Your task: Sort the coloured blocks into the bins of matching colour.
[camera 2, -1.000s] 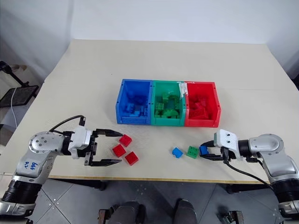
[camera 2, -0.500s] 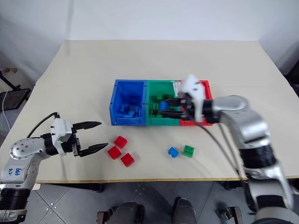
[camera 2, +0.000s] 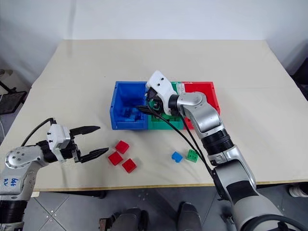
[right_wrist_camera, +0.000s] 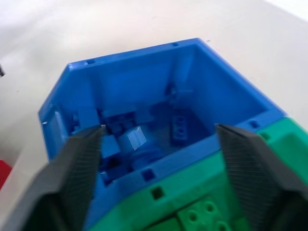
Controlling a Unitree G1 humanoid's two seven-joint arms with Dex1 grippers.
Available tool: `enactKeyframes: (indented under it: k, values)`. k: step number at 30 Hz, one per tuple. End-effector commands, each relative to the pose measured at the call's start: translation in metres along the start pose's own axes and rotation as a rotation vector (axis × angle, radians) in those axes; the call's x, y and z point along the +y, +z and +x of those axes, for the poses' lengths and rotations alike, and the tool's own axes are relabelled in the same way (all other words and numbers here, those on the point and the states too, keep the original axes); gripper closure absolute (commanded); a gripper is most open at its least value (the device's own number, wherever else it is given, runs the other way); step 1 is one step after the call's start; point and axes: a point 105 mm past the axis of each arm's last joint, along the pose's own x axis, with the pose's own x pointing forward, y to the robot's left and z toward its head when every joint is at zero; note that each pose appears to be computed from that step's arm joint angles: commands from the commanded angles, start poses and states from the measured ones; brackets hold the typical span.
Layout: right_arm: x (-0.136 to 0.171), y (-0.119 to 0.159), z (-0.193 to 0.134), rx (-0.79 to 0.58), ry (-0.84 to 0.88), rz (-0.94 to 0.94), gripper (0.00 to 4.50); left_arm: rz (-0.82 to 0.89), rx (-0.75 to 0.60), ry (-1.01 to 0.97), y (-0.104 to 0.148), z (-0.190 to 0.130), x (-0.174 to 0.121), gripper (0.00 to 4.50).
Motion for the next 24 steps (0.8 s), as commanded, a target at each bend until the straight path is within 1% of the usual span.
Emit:
enactKeyframes:
  k: [1,3,5,6,8,10,12,15,18,20,21,22,24]
  values:
    - [0.003,0.016,-0.029,-0.090,0.040,-0.076,0.02,0.044,-0.038,-0.050,0.014,0.011,-0.005,0.00]
    - [0.009,0.012,-0.051,-0.116,0.070,-0.105,0.02,0.057,-0.046,-0.086,0.018,0.018,-0.008,0.00]
    - [0.010,0.001,-0.078,-0.117,0.066,-0.132,0.02,0.080,-0.050,-0.127,0.021,0.027,-0.012,0.00]
    - [0.011,-0.011,-0.094,-0.077,0.063,-0.159,0.02,0.087,-0.058,-0.143,0.023,0.033,-0.013,0.00]
    - [0.015,-0.023,-0.112,-0.031,0.073,-0.190,0.02,0.094,-0.069,-0.159,0.026,0.038,-0.015,0.00]
    - [0.018,-0.035,-0.141,0.004,0.069,-0.171,0.02,0.109,-0.079,-0.195,0.028,0.047,-0.019,0.00]
    - [0.018,-0.049,-0.170,0.050,0.026,-0.164,0.02,0.137,-0.078,-0.221,0.028,0.054,-0.023,0.00]
    - [0.018,-0.083,-0.223,0.148,-0.088,-0.130,0.02,0.176,-0.076,-0.284,0.025,0.066,-0.033,0.00]
    - [0.025,-0.109,-0.259,0.252,-0.137,-0.085,0.02,0.164,-0.093,-0.322,0.027,0.072,-0.040,0.00]
    - [0.028,-0.120,-0.276,0.307,-0.163,-0.059,0.02,0.153,-0.101,-0.340,0.027,0.074,-0.043,0.00]
    - [0.029,-0.122,-0.279,0.318,-0.164,-0.058,0.02,0.151,-0.103,-0.346,0.027,0.075,-0.044,0.00]
    - [0.030,-0.123,-0.280,0.320,-0.161,-0.054,0.02,0.147,-0.103,-0.352,0.027,0.075,-0.044,0.00]
    - [0.033,-0.120,-0.267,0.296,-0.133,-0.045,0.02,0.142,-0.104,-0.371,0.026,0.075,-0.046,0.00]
